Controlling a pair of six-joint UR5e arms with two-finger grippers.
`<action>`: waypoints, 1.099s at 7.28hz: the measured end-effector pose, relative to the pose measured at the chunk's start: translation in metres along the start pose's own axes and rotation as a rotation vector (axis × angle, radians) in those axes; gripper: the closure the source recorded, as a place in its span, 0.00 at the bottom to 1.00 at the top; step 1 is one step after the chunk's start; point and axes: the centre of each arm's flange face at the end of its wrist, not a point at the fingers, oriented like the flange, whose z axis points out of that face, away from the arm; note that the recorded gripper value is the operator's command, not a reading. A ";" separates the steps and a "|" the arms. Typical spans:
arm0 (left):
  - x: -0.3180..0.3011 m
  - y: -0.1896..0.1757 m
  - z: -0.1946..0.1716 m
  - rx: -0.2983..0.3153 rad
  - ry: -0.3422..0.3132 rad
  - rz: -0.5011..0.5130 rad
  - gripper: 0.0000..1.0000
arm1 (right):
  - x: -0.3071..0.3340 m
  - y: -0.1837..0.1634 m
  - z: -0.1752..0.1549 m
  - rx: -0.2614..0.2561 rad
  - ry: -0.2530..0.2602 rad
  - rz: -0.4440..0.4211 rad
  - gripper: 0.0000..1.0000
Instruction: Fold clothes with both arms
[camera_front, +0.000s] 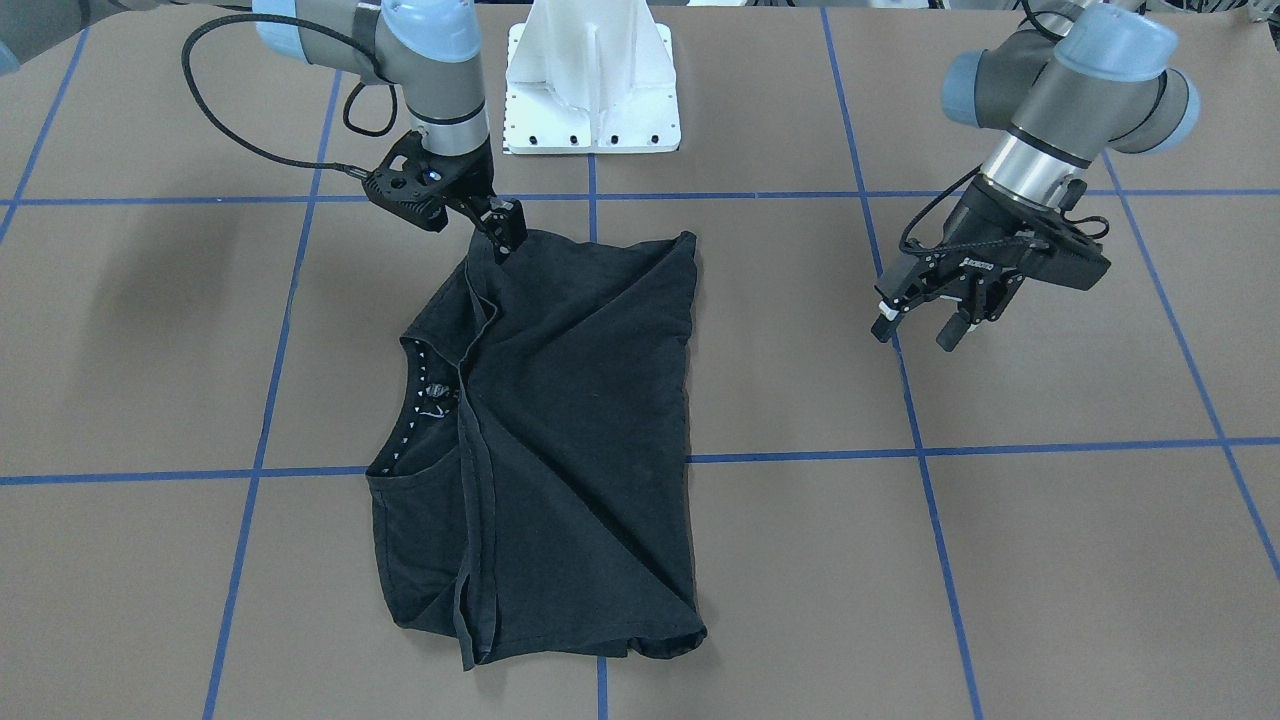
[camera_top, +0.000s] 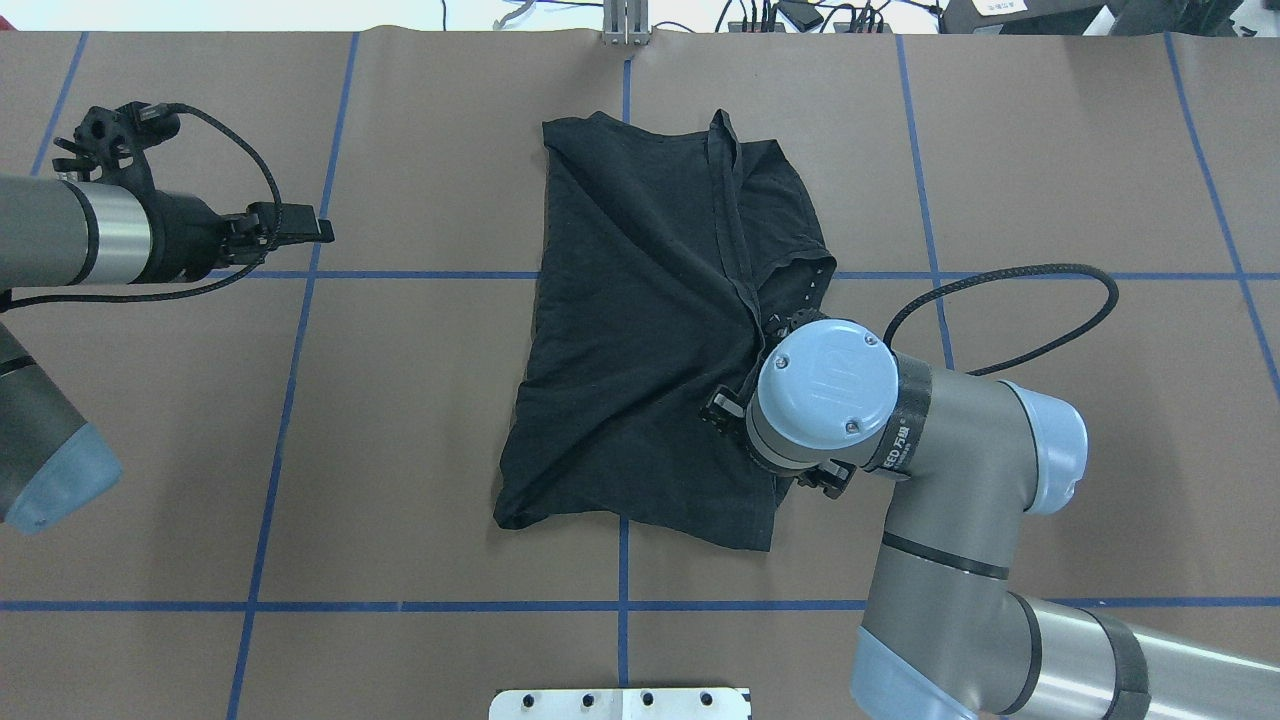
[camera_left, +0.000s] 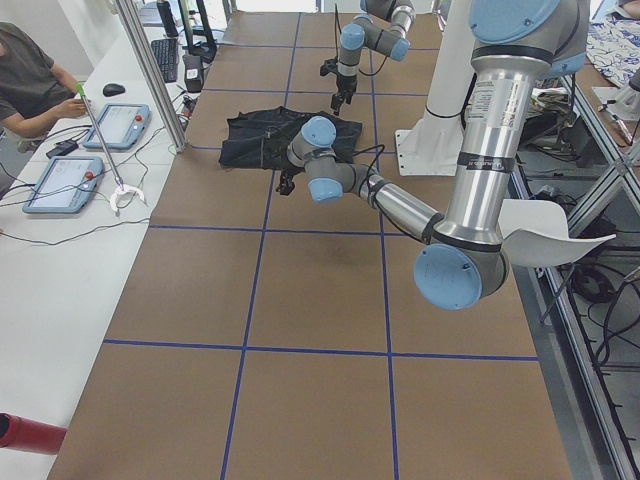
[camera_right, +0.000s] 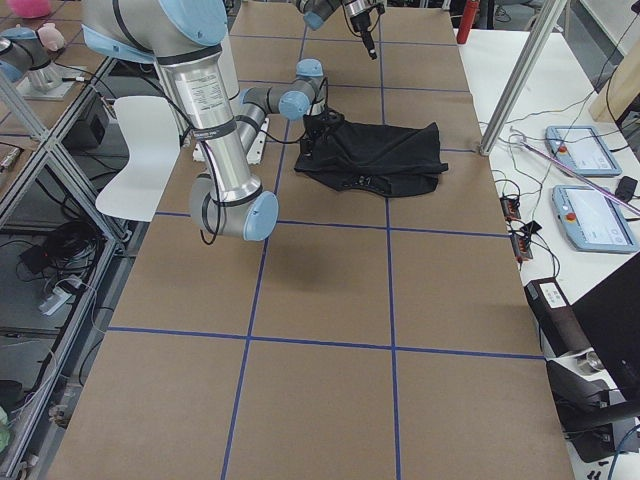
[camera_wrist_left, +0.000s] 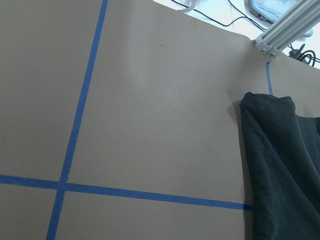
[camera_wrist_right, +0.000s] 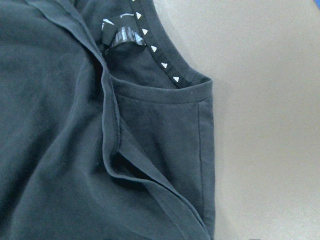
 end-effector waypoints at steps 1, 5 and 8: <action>0.000 0.000 0.000 -0.002 0.002 0.000 0.01 | -0.003 -0.004 0.003 0.007 -0.045 0.120 0.00; 0.009 0.002 -0.009 -0.013 0.028 0.006 0.01 | -0.008 -0.008 0.006 0.026 -0.105 0.267 0.00; 0.019 0.003 -0.019 -0.008 0.052 -0.004 0.01 | -0.010 -0.008 0.006 0.035 -0.105 0.165 0.00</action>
